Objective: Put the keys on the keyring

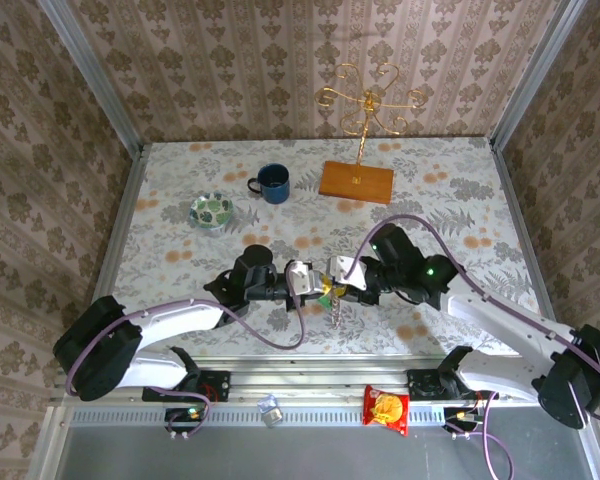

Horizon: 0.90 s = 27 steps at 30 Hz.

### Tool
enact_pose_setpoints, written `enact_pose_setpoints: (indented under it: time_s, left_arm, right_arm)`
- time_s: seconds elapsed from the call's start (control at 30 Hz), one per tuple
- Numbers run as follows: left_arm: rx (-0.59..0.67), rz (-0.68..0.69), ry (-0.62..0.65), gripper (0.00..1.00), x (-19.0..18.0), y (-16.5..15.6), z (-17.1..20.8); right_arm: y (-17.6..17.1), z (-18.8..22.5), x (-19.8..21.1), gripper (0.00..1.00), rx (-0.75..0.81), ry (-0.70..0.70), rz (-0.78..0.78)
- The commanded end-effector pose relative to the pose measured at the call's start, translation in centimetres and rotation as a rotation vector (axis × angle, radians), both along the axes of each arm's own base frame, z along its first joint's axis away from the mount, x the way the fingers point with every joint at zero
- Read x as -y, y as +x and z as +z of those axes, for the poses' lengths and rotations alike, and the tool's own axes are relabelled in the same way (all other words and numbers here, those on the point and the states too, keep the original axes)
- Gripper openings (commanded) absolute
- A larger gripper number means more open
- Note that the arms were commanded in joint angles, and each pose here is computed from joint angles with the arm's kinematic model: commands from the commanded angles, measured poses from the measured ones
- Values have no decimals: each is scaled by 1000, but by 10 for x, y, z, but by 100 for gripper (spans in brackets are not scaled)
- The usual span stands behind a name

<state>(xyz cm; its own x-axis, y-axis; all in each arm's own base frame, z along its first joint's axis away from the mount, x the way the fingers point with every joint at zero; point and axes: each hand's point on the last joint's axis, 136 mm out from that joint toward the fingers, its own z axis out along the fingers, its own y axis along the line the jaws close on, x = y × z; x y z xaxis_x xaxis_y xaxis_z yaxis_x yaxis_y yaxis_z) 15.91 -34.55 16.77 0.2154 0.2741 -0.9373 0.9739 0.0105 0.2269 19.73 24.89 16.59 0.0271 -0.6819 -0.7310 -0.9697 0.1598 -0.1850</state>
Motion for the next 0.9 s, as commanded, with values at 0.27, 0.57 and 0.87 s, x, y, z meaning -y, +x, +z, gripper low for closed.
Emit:
enact_pose_setpoints:
  time_s: [0.27, 0.57, 0.87]
  left_arm:
    - [-4, -11, -146, 0, 0, 0, 22]
    - [-16, -57, -159, 0, 1, -7, 21]
    - [-20, -51, -155, 0, 1, -6, 20]
  right_arm:
    - [-1, 22, -4, 25, 8, 255, -45]
    - [1, 19, -7, 19, 2, 261, -42]
    - [-2, 23, -9, 0, -7, 260, -13]
